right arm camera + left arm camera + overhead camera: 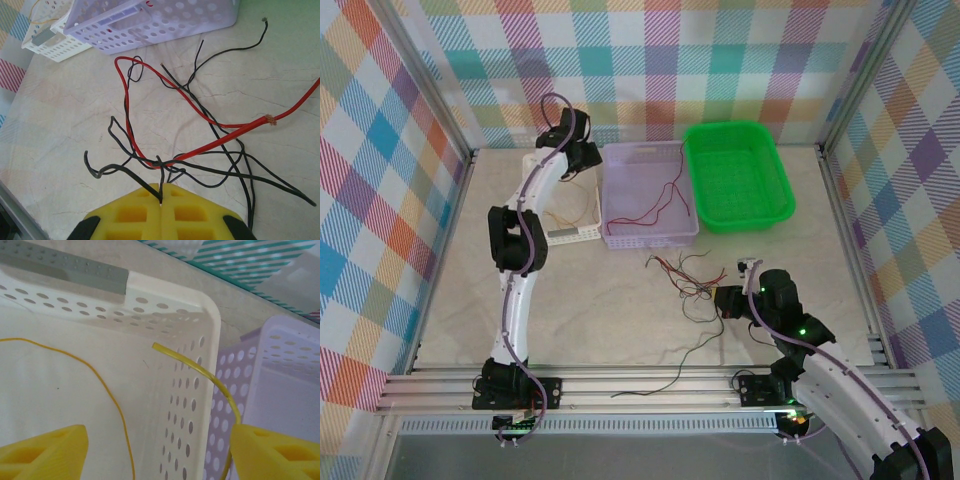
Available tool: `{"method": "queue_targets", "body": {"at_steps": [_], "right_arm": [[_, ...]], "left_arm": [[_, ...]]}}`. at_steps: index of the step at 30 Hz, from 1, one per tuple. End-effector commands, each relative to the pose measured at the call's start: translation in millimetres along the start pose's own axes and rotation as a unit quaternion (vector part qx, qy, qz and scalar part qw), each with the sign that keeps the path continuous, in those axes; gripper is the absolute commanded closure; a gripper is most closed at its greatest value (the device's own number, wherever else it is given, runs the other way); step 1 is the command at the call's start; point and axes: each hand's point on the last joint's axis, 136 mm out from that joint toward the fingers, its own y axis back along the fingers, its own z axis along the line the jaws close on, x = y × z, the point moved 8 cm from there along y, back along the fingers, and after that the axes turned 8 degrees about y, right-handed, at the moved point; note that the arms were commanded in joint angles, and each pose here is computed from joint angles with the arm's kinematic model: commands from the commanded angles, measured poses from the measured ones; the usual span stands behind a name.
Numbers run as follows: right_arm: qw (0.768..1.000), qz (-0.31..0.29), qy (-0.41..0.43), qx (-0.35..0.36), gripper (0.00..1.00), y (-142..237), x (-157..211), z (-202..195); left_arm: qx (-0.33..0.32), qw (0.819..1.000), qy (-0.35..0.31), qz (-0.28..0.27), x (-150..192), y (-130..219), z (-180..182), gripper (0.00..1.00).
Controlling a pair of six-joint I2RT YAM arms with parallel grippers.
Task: Untangle the cables
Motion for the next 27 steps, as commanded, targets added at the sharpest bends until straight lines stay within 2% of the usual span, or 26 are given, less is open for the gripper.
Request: {"method": "queue_targets", "body": {"at_steps": [1, 11, 27], "right_arm": [[1.000, -0.006, 0.012, -0.016, 1.00, -1.7, -1.1, 3.4], [1.000, -0.003, 0.019, -0.020, 1.00, -4.1, -1.6, 5.0], [0.999, 0.002, 0.025, -0.022, 1.00, -7.7, -2.4, 6.0]], "left_arm": [[0.017, 0.999, 0.024, -0.027, -14.1, -0.8, -2.9, 0.26], [0.065, 0.996, 0.047, -0.041, -21.1, -18.7, -12.4, 0.29], [0.073, 0.993, 0.063, -0.073, -40.8, -35.3, -7.9, 0.51]]}}
